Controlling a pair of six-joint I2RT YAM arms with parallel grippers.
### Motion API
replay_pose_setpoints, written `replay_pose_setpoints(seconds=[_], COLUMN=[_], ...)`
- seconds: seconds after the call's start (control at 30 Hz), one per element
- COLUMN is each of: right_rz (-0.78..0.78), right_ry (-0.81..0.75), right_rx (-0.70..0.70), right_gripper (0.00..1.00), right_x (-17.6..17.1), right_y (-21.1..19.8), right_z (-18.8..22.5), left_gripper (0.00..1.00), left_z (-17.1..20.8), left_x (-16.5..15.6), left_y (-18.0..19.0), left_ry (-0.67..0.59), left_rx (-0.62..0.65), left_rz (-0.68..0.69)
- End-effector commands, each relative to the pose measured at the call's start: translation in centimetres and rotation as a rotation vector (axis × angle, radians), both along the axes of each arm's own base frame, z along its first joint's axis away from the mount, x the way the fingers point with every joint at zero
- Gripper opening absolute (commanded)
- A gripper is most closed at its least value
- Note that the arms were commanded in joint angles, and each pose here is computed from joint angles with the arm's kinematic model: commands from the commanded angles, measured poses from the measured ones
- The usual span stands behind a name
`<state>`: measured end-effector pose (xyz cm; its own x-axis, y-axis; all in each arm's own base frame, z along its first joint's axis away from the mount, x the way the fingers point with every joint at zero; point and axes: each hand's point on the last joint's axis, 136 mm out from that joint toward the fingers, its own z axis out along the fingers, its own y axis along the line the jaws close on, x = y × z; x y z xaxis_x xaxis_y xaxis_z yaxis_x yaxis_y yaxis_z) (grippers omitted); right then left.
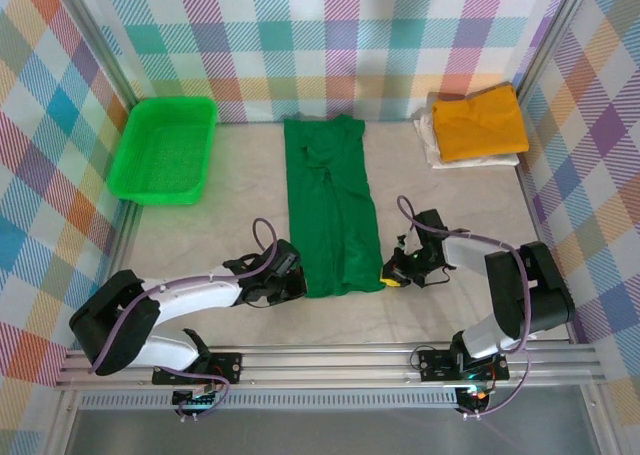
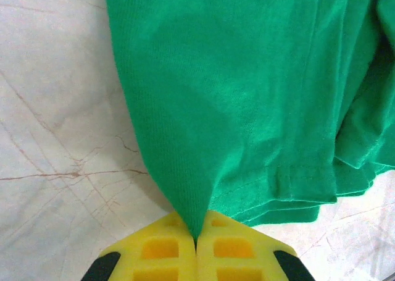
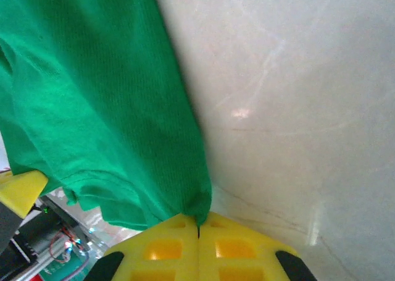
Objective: Fold and stack the t-shirts
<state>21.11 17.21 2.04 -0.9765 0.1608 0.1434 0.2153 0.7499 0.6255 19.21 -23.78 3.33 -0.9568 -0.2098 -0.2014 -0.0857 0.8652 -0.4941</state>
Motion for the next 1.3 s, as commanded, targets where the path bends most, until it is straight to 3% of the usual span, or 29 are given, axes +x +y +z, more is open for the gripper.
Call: replay_pose_setpoints(seconds=[0.0, 0.23, 0.4, 0.6, 0.8, 0.97, 1.27], right_rz=[0.002, 0.035, 0.046, -0.013, -0.006, -0.019, -0.08], right_ry=[-0.016, 0.04, 0.083, 0.015, -0.076, -0.162, -0.316], right_rx=[0.035, -0.013, -0.017, 0.045, -0.006, -0.025, -0.076], right_gripper=[0.0, 0.0, 0.0, 0.0, 0.0, 0.0, 0.0], right_x=[-0.4, -4.7, -8.5, -8.2, -4.9, 0.4, 10.9], right_y=[0.5, 0.0, 0.2, 0.7, 1.1, 2.2, 1.2], right_z=[1.2, 0.9, 1.2, 3.9, 5.9, 8.1, 10.6], left_gripper=[0.0, 0.0, 0.0, 0.0, 0.0, 0.0, 0.0], left_z=[-0.1, 0.1, 1.2, 2.7, 6.2, 9.8, 9.7], left_x=[0.0, -2.5, -5.6, -6.1, -2.8, 2.4, 11.7], left_y=[1.2, 4.2, 4.7, 4.7, 4.6, 3.0, 3.4], left_ry=[-0.02, 0.013, 0.066, 0.041, -0.069, -0.132, -0.188], left_rx=[0.021, 0.077, 0.028, -0.034, 0.008, -0.115, -0.019], left_rz=[0.021, 0.012, -0.024, -0.003, 0.004, 0.037, -0.015])
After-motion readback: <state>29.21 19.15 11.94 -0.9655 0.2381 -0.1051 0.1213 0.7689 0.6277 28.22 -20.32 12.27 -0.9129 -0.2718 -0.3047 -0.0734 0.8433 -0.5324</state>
